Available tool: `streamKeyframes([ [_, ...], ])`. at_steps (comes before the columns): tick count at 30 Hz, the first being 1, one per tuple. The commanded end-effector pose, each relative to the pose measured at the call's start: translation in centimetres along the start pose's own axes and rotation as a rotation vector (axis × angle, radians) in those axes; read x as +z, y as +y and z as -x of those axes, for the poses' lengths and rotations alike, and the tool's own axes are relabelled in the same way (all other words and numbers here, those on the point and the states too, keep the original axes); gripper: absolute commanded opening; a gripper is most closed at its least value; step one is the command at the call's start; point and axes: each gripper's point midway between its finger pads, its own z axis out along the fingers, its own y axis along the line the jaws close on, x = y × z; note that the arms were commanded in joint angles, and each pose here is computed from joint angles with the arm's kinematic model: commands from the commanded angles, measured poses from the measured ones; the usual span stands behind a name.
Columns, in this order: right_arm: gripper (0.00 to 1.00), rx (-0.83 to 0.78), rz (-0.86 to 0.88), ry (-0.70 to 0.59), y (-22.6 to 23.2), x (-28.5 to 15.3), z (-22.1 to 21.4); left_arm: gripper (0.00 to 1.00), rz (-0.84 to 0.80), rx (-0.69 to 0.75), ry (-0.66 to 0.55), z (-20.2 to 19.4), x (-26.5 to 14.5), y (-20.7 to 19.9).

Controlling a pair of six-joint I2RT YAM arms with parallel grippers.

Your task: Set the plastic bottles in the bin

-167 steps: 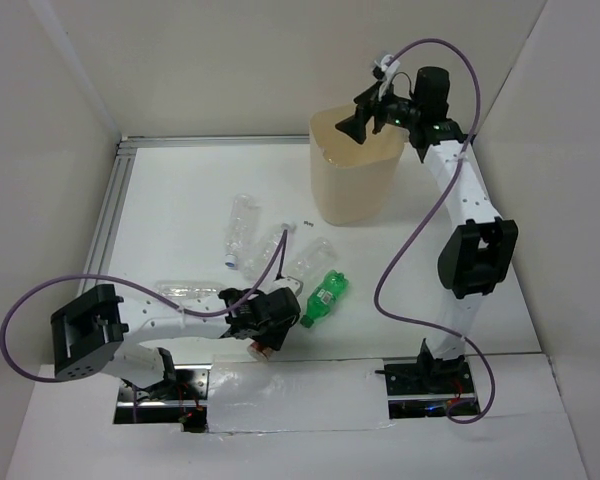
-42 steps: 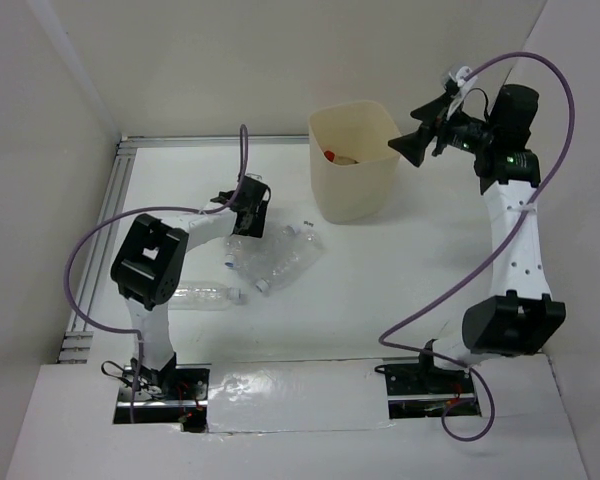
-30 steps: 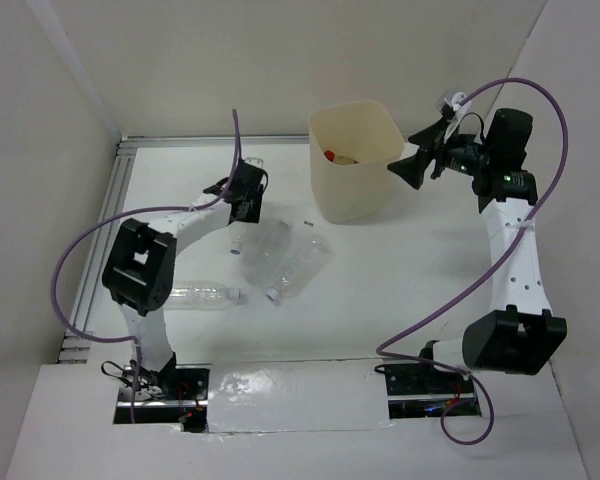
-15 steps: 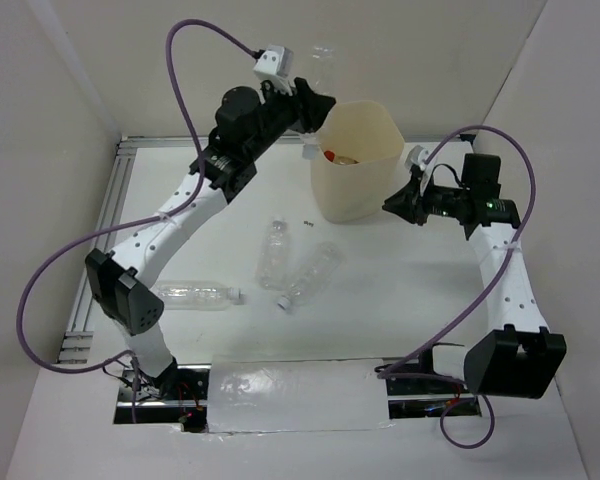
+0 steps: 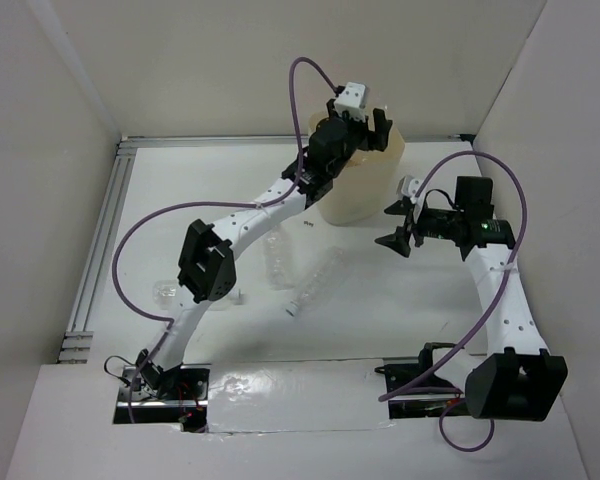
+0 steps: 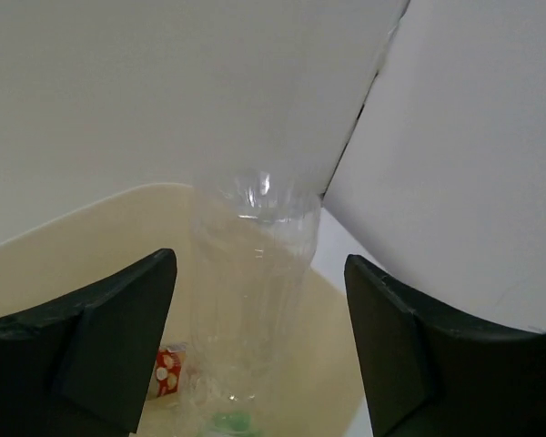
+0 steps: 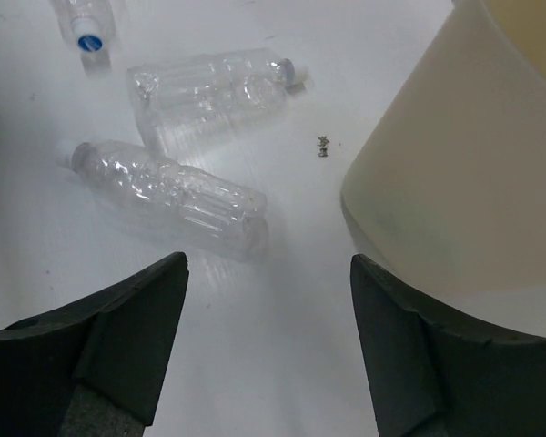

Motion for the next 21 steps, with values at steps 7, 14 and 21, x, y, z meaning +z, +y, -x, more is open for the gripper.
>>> streamKeyframes([
  [7,0.84,-0.217,0.155,0.016,2.5,2.4,-1.4,1.00,0.046,0.002,-0.122,7.6,-1.3,2.5],
  [14,0.86,-0.553,0.407,0.111,6.0,6.2,-5.6,1.00,0.073,0.023,-0.083,15.5,-10.1,2.6],
  [21,0.87,-0.774,0.612,0.259,8.8,11.8,-10.9,1.00,0.392,-0.056,0.319,1.6,-26.0,11.8],
])
